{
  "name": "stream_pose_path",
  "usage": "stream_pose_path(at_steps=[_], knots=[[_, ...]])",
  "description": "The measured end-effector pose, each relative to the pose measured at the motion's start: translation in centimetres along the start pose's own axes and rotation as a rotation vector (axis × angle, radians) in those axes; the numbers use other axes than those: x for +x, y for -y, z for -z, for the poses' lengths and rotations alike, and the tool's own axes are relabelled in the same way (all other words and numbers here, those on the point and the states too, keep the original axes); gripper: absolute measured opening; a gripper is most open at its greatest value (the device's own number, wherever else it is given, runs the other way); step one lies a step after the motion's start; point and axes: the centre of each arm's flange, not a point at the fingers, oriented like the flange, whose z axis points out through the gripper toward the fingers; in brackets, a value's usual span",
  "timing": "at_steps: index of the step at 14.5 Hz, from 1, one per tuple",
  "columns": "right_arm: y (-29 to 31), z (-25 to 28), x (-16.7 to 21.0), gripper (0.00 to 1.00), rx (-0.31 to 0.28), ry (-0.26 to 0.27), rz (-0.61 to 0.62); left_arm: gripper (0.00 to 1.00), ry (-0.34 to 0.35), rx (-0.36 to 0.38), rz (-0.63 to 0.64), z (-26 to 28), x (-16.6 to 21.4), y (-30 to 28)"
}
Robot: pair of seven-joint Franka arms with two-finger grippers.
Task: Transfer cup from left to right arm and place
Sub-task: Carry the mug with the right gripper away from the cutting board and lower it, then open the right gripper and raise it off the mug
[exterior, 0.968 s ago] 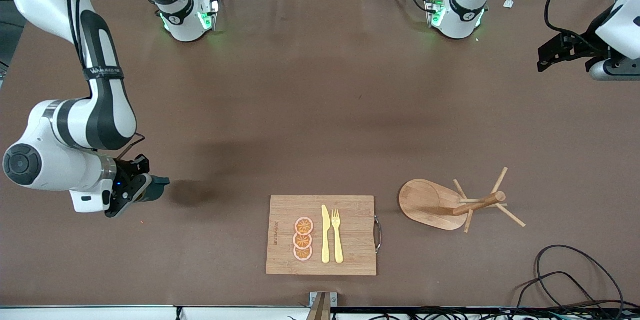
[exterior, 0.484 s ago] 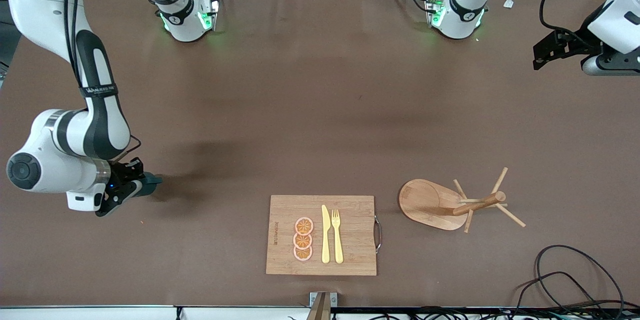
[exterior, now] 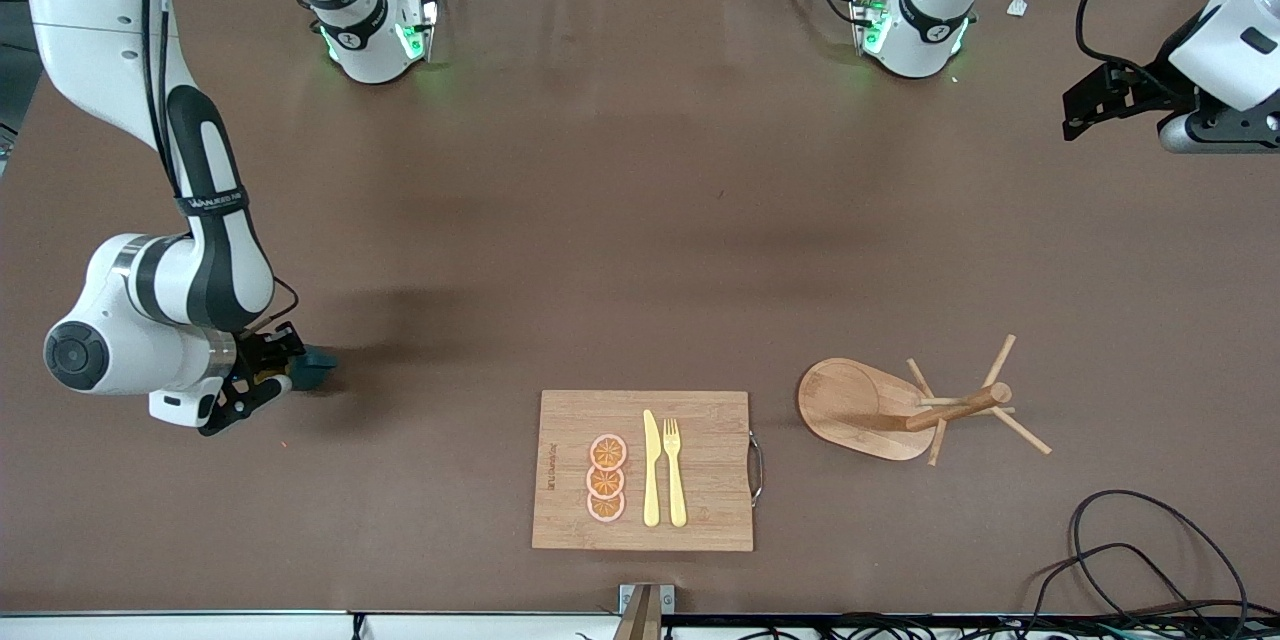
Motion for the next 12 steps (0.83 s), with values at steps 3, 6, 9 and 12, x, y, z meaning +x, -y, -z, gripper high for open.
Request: stream_pose_path(at_steps=[3, 6, 9, 12], knots=[[0.7, 4.2, -0.3, 0.72, -0.01, -0.034, -0.032, 1.0, 0.003, 0.0, 0.0, -0.1, 0.0, 0.0], [0.7, 9.9, -1.8, 1.0, -0.036, -0.107, -0.091, 1.0, 0.006, 0.0, 0.001, -0.3, -0.1, 0.0], [1.8, 16.5, -4.2, 1.0, -0.045, -0.179, -0.227, 1.0, 0.0, 0.0, 0.001, 0.1, -0.3, 0.1], [3.1, 22.1, -7.2, 1.0, -0.063, -0.218, -0.294, 1.0, -0.009, 0.001, 0.001, 0.5, -1.0, 0.1]])
